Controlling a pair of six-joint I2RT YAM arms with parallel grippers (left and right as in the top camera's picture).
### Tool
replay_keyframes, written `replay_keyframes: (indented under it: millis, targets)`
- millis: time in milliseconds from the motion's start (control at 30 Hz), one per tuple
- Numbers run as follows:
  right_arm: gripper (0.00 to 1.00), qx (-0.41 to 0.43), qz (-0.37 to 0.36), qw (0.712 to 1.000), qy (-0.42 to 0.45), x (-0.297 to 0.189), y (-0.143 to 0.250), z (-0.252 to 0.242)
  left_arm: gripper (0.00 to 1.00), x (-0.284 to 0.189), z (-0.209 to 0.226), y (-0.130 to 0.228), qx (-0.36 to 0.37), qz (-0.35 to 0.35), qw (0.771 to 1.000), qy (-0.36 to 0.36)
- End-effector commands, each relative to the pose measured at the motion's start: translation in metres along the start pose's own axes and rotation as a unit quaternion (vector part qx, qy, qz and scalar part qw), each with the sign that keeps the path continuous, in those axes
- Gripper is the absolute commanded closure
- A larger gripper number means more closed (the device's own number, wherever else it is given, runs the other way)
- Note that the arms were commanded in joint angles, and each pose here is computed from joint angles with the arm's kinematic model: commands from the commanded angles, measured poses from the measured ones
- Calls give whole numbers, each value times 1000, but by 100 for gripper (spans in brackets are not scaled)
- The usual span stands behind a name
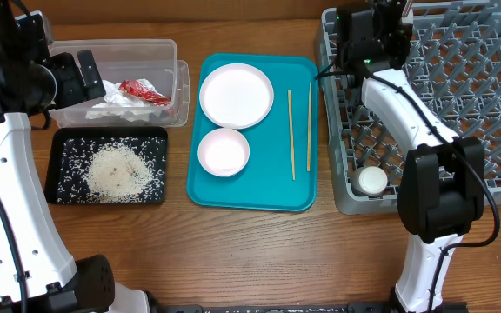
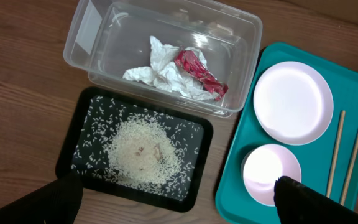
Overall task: Sort waste into correct bins and load items into the dishwasher
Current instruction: 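Lift the pale blue bowl and carry it right into the dish rack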
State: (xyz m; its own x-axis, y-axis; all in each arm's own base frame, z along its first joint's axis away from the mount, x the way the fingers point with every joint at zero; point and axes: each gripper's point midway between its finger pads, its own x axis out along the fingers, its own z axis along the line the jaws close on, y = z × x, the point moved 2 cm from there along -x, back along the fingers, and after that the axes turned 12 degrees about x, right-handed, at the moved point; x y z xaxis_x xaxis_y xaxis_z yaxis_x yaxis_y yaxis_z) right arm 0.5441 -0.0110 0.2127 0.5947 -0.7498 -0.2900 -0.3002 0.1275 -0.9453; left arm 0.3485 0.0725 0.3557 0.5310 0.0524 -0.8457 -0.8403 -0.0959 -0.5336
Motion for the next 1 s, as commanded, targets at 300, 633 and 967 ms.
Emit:
replay_keyframes:
  millis: [300,633,967]
  targets:
    - [96,-15,3,1000,-12,10,16,16,0,2,1,-1,1,1,1000,-3]
    - [96,-14,-2,1000,-17,16,21,23,0,2,1,-1,1,1,1000,-3]
    - [96,-25,1,1000,-13,24,39,29,0,2,1,-1,1,1,1000,-3]
